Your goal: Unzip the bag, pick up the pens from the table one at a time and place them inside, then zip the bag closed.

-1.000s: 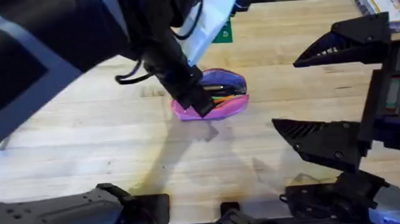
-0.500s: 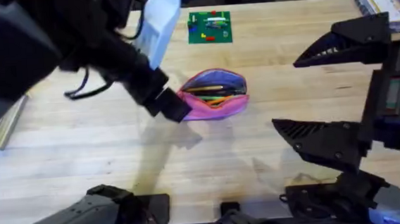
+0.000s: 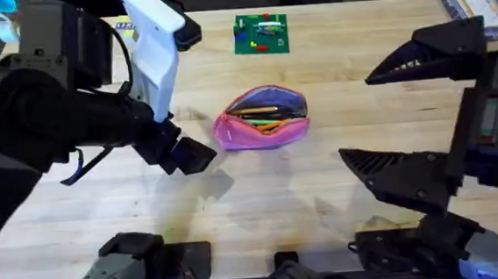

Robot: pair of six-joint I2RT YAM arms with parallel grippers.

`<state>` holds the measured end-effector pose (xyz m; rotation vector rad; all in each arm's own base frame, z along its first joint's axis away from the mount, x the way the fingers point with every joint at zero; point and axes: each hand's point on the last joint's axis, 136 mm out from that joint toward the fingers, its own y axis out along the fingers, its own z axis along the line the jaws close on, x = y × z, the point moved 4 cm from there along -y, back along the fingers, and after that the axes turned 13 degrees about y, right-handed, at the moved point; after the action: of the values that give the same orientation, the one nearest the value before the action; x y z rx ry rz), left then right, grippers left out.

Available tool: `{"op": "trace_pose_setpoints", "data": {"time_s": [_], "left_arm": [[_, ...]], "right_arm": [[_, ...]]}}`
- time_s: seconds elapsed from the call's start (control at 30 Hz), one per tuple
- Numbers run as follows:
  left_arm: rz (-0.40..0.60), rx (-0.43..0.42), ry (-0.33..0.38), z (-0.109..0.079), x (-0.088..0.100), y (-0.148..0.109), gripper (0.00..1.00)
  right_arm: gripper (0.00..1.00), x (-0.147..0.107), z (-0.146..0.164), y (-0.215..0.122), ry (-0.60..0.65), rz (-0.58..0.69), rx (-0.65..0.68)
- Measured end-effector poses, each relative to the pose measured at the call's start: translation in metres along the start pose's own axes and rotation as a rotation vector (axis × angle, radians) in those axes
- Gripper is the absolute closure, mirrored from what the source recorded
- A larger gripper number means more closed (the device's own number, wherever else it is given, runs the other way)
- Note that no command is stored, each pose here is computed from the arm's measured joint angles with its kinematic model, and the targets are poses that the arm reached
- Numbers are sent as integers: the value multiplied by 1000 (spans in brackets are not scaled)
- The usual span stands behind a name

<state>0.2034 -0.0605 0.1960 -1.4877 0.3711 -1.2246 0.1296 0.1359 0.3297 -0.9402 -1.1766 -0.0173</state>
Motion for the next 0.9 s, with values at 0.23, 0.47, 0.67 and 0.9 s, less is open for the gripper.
{"op": "trace_pose_setpoints", "data": {"time_s": [0.23,0.47,0.67,0.9], "left_arm": [[18,-11,-2,3,-1,6,6],[28,-3,14,7,-7,5,7],[-23,-2,75,16,-13,-1,8],[-105,-13,183,24,-17,-5,7]], "right_arm": [[3,0,0,0,0,1,0],[3,-7,0,0,7,35,1],[3,-10,-2,8,17,76,-1],[3,-10,-6,27,59,146,4]]}}
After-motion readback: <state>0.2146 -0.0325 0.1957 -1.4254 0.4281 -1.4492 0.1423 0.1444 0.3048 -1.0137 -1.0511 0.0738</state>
